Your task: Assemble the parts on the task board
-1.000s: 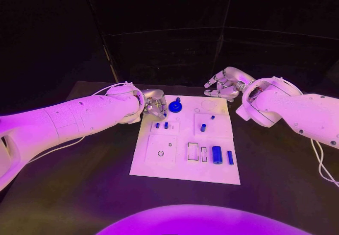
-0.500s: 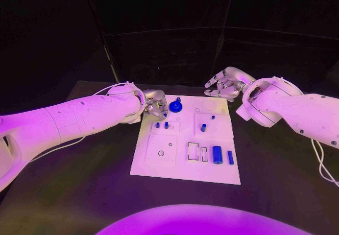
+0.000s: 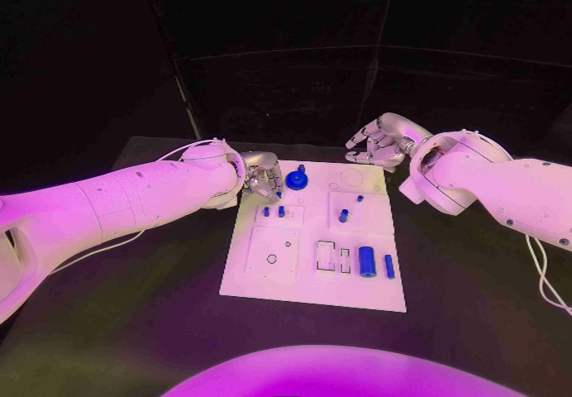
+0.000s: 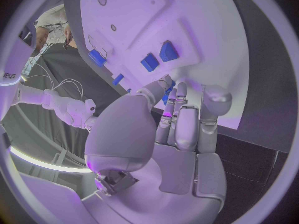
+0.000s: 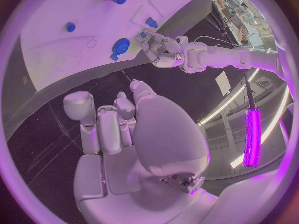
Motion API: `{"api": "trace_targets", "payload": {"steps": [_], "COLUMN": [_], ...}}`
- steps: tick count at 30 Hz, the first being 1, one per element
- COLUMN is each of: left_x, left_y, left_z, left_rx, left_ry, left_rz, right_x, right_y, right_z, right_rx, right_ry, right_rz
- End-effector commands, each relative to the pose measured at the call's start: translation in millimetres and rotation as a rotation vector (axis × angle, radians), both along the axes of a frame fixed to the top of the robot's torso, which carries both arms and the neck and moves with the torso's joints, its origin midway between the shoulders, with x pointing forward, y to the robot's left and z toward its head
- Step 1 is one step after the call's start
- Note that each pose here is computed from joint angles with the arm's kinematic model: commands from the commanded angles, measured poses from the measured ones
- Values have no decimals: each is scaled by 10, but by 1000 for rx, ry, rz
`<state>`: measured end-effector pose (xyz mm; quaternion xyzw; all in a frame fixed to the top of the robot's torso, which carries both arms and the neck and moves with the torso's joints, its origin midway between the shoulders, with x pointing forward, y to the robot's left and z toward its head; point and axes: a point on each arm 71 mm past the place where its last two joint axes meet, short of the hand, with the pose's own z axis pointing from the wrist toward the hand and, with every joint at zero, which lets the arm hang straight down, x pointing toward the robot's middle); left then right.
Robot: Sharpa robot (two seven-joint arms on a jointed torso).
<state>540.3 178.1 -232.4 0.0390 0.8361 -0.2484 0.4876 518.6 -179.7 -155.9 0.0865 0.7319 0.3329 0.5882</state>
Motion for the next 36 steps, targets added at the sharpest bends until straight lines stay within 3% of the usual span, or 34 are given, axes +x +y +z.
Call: {"api": "trace_targets", "payload": {"steps": [1,10,27,30,36], "left_x": [6,-5,-40,-35,-119], "left_y": [8,63,455,518,642], "left_z": [11,17,165,232,445], "left_rx": [5,-8,-145,-243,-634], "left_ry": [-8,-3,-59,-81,-108], "left_rz": [8,13,98,117,167], "right_x": [0,5,1,-19,-119], "right_y": [-2,-55,-370,-383,-387], "right_z": [11,-11,-41,-45,-111], "right_rx": [-4,-29,-146,-180,-305], "right_ry": [-4,17,12,-9,-82], "right_rz": [4,-4,-43,-24,53]}}
